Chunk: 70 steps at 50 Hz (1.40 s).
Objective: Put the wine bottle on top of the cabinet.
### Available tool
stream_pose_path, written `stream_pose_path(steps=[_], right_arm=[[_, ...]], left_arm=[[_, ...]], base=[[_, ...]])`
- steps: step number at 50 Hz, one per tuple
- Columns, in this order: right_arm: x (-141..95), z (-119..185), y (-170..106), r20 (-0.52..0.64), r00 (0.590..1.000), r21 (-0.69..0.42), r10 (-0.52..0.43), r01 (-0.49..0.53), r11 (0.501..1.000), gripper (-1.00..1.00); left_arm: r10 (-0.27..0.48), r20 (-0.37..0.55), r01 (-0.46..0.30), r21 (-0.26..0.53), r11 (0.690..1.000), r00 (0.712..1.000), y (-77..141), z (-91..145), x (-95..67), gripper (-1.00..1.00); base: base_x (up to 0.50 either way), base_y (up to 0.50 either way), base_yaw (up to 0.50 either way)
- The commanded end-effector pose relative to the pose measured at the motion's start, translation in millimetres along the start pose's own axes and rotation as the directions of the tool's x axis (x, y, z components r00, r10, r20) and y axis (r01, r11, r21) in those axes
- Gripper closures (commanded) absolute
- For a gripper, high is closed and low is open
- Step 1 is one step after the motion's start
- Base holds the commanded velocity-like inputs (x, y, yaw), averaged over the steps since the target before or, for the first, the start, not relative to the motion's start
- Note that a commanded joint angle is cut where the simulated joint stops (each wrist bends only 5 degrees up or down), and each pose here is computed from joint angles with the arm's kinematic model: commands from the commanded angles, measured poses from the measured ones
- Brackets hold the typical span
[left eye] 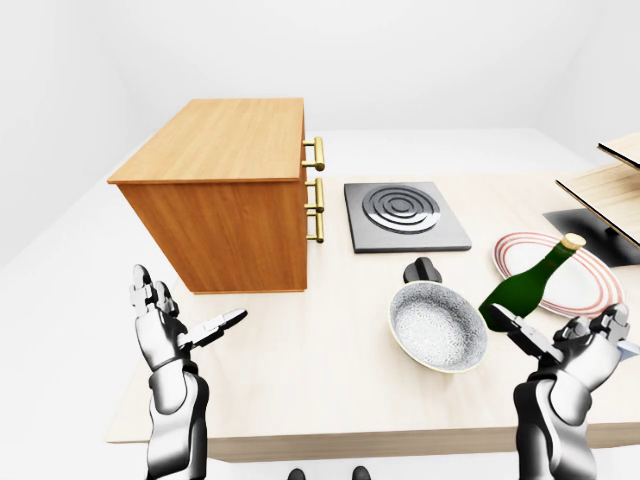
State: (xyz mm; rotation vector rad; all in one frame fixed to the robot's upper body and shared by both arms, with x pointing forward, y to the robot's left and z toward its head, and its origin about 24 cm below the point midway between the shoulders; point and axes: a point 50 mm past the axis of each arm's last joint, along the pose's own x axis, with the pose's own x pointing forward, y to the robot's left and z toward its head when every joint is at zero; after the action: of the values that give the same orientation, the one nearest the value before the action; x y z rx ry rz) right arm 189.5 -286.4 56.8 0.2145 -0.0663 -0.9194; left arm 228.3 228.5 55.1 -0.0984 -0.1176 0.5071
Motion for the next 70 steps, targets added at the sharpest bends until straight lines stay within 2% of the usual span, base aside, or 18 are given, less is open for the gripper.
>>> stream_pose_path(steps=[1,21,53,70], right_arm=[[11,1,-8,-0.015,1.0,-0.033,-0.026,0.026,0.999,-1.0],[28,1,1,-0.007,1.0,-0.109,0.001,-0.001,0.994,-1.0],[46,-2,5,-0.026,1.0,-0.146,-0.003,-0.001,0.989,-1.0],[52,2,30,-0.014,0.998,-0.146,0.059,-0.06,0.987,-1.0]], left_arm=[[0.001,0.0,-0.001,0.001,1.0,1.0,0,0,0.0,-1.0],[0.002,-0.001,-0.002,0.002,1.0,1.0,0,0,0.0,-1.0],[0.001,-0.003,-0.001,0.006,1.0,1.0,0,-1,-0.2,-1.0],[0.002,0.001,-0.002,0.005,1.0,1.0,0,0,-0.6,-1.0]], base=[[0.0,0.0,0.0],[0.0,0.0,0.0],[0.0,0.0,0.0],[0.0,0.0,0.0]])
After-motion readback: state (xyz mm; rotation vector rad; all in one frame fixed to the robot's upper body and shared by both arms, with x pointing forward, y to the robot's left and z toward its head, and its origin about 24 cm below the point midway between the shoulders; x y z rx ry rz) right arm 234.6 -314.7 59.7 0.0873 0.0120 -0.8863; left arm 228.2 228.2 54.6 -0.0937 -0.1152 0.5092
